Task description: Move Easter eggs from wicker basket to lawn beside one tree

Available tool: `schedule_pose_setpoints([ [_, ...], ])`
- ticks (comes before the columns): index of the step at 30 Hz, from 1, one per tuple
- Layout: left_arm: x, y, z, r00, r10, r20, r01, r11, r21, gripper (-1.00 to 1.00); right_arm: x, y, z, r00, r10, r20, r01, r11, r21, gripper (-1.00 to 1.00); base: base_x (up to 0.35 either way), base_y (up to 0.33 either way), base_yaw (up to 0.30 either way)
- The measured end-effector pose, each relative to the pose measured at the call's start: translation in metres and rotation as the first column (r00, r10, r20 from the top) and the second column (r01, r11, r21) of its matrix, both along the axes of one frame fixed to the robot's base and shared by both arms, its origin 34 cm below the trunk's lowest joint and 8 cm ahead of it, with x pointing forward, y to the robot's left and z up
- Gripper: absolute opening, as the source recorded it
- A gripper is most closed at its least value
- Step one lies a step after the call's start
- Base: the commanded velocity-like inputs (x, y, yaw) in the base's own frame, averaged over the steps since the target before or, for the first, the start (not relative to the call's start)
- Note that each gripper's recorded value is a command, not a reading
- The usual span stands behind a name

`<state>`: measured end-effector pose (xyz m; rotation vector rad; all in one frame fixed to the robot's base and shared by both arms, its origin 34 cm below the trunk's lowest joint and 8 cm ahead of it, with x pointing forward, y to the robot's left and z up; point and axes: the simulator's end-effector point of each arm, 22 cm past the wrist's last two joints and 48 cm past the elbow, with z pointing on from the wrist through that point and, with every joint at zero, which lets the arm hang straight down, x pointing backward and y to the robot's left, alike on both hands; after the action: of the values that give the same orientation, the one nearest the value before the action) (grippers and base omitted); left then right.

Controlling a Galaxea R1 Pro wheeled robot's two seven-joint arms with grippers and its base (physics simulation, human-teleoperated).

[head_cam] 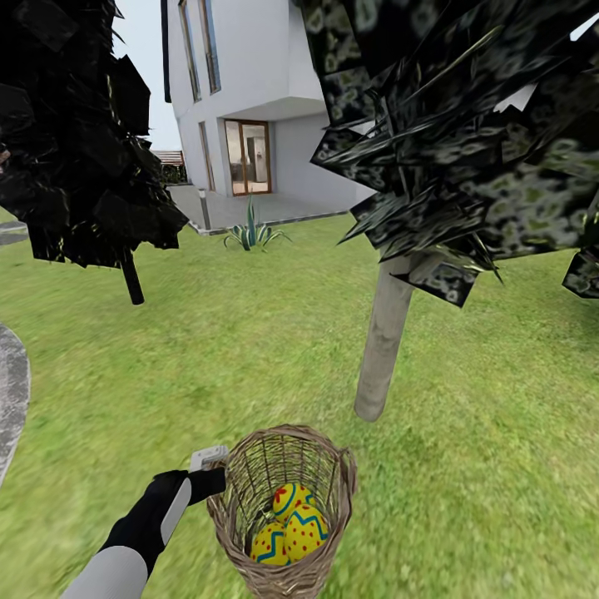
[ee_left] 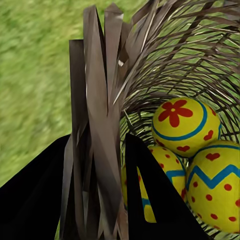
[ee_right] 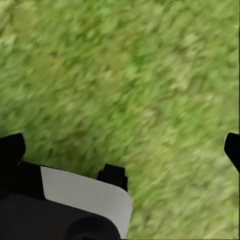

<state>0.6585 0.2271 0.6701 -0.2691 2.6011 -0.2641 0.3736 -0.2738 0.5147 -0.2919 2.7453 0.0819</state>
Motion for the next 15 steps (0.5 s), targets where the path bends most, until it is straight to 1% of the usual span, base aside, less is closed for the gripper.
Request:
schedule_pose_setpoints([
  [2,0.000,0.000,-0.003,1.000,0.000,0.000,0.000,1.000,0.000,-1.00,0.043,-0.006,0.011,0.996,0.004,0.087,-0.003,1.000,-0.016,1.00,0.000,0.000,0.000],
  [4,0.001,0.000,-0.006,1.000,0.000,0.001,0.000,1.000,0.000,-1.00,0.097,-0.017,0.032,0.985,0.001,0.170,0.007,0.999,-0.047,1.00,0.000,0.000,0.000],
  [6,0.001,0.000,-0.008,1.000,0.000,0.002,0.000,1.000,-0.001,-1.00,0.144,-0.029,0.058,0.975,-0.015,0.222,0.033,0.996,-0.078,1.00,0.000,0.000,0.000],
  [8,0.001,0.000,-0.011,1.000,0.001,0.002,-0.001,1.000,-0.002,-1.00,0.173,-0.036,0.078,0.963,-0.036,0.266,0.060,0.995,-0.083,1.00,0.000,0.000,0.000],
  [9,0.001,0.000,-0.013,1.000,0.000,0.002,0.000,1.000,-0.001,-1.00,0.185,-0.038,0.087,0.956,-0.065,0.287,0.088,0.994,-0.069,1.00,0.000,0.000,0.000],
  [11,0.001,0.000,-0.016,1.000,0.000,0.002,0.000,1.000,0.000,-1.00,0.209,-0.044,0.110,0.940,-0.152,0.304,0.165,0.986,-0.020,1.00,0.000,0.000,0.000],
  [13,0.001,0.000,-0.019,1.000,0.001,0.002,-0.001,1.000,-0.001,-1.00,0.221,-0.046,0.123,0.932,-0.178,0.315,0.189,0.982,-0.002,1.00,0.069,0.000,0.000],
  [15,0.001,0.001,-0.022,1.000,0.000,0.002,0.000,1.000,0.002,-1.00,0.225,-0.048,0.125,0.918,-0.235,0.318,0.233,0.971,0.045,1.00,0.102,0.000,0.000],
])
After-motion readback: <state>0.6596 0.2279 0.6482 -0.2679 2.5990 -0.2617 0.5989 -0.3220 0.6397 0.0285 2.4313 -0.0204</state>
